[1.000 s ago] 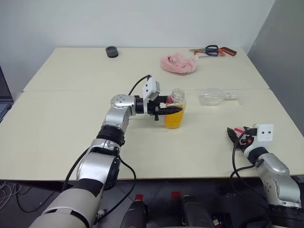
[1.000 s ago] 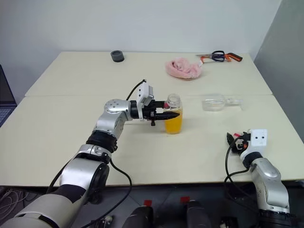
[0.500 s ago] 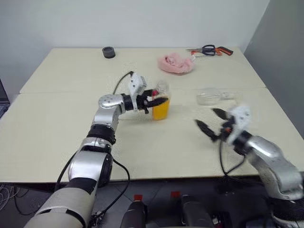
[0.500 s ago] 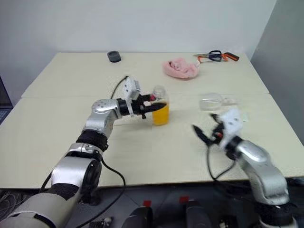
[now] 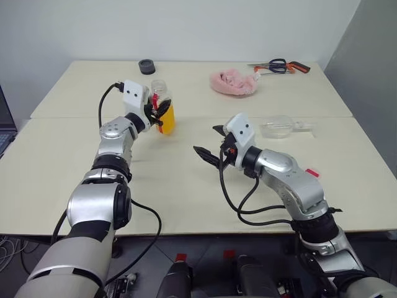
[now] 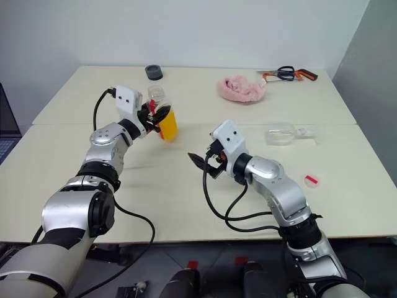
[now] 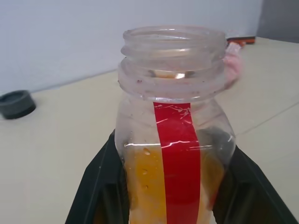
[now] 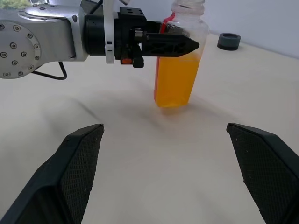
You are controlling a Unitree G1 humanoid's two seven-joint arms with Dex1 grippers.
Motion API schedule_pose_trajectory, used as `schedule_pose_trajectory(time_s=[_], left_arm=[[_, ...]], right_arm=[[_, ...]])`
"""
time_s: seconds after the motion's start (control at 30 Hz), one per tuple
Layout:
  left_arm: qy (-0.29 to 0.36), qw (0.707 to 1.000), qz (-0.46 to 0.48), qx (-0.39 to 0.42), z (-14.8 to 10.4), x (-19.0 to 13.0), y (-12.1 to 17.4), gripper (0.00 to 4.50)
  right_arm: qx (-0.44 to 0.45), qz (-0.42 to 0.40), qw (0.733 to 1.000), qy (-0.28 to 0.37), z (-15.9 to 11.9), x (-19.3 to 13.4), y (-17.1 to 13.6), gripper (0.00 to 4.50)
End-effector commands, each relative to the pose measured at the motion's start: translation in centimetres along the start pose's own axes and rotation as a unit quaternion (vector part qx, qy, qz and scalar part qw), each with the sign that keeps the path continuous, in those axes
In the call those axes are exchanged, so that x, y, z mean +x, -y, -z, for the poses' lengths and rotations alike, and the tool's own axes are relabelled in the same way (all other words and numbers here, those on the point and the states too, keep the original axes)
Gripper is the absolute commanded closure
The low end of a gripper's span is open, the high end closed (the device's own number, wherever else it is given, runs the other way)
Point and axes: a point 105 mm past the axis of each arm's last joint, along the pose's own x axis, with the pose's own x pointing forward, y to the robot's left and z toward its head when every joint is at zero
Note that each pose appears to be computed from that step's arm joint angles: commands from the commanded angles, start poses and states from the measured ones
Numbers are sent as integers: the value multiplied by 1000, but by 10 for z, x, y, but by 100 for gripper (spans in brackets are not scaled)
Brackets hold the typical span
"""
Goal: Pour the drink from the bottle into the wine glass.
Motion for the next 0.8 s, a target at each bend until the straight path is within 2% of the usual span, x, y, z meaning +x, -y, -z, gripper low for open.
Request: schedule_pose_trajectory(time_s=[0.03,0.4,0.53,0.8], left_arm=[[27,999,-34,6,-20,1,-13,279],[-20,995,-98,-8,13,-6,-20,279],[-20,993,-111,-25,17,-8,-23,279],[-15,992,-123,-27,18,-12,-28,20]], right_arm=[[-21,-8,1000,20,-14,4,-3,0],[-19,-11,999,25,-19,10,-6,0],[-19,-12,999,28,-22,12,-7,0],[-18,-12,999,33,-26,12,-9,0]])
